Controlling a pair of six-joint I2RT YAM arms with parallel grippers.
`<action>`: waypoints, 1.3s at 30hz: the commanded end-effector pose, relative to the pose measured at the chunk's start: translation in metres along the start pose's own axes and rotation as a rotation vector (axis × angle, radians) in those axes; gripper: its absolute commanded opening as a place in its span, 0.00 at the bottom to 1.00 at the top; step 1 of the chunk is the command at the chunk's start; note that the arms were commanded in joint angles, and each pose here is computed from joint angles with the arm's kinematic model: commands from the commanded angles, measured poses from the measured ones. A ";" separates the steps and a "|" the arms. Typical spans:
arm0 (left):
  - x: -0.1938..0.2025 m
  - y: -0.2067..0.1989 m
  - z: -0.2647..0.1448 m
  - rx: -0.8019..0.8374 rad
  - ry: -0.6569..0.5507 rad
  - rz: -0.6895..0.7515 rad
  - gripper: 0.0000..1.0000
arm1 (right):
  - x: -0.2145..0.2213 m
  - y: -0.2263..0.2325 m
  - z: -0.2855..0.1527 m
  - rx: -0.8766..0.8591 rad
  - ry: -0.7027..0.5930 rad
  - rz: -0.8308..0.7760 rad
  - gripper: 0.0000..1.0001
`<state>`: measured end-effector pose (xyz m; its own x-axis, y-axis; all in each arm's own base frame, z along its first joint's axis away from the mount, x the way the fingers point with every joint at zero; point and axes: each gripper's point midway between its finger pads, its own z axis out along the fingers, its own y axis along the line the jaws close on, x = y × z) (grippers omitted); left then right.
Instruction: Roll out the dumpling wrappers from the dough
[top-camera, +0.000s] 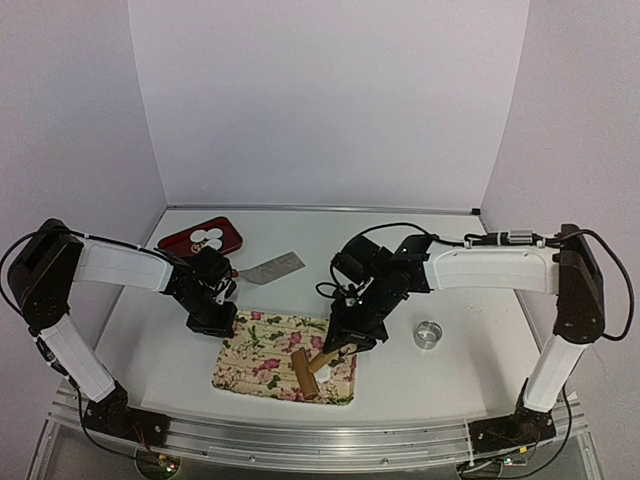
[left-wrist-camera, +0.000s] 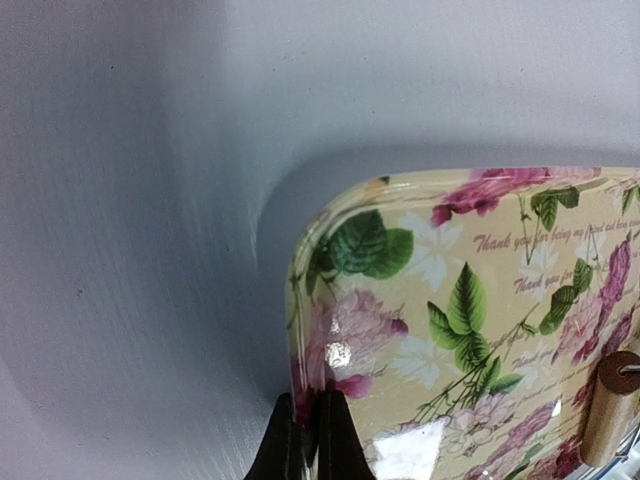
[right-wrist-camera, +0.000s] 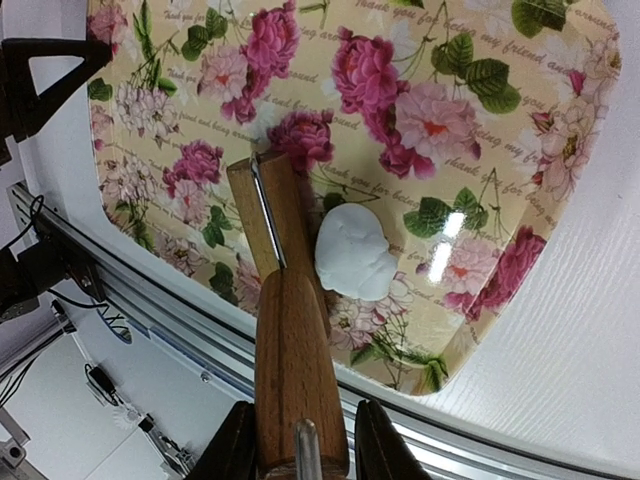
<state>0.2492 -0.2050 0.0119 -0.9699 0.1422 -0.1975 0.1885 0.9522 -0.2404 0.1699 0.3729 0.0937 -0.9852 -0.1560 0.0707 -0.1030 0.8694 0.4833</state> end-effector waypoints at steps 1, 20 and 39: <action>0.003 0.012 -0.007 -0.054 -0.006 0.003 0.00 | 0.010 -0.041 0.003 0.233 0.051 0.013 0.00; 0.004 0.012 -0.005 -0.050 0.000 0.000 0.00 | 0.006 0.036 -0.056 0.105 -0.062 -0.047 0.00; 0.001 0.011 -0.005 -0.054 -0.002 0.011 0.00 | -0.006 0.009 -0.038 0.185 -0.044 -0.049 0.00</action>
<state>0.2491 -0.2049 0.0119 -0.9700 0.1426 -0.1971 0.1888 0.9522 -0.2401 0.1757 0.3633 0.1320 -0.9850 -0.1703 0.0259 -0.1530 0.9338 0.3234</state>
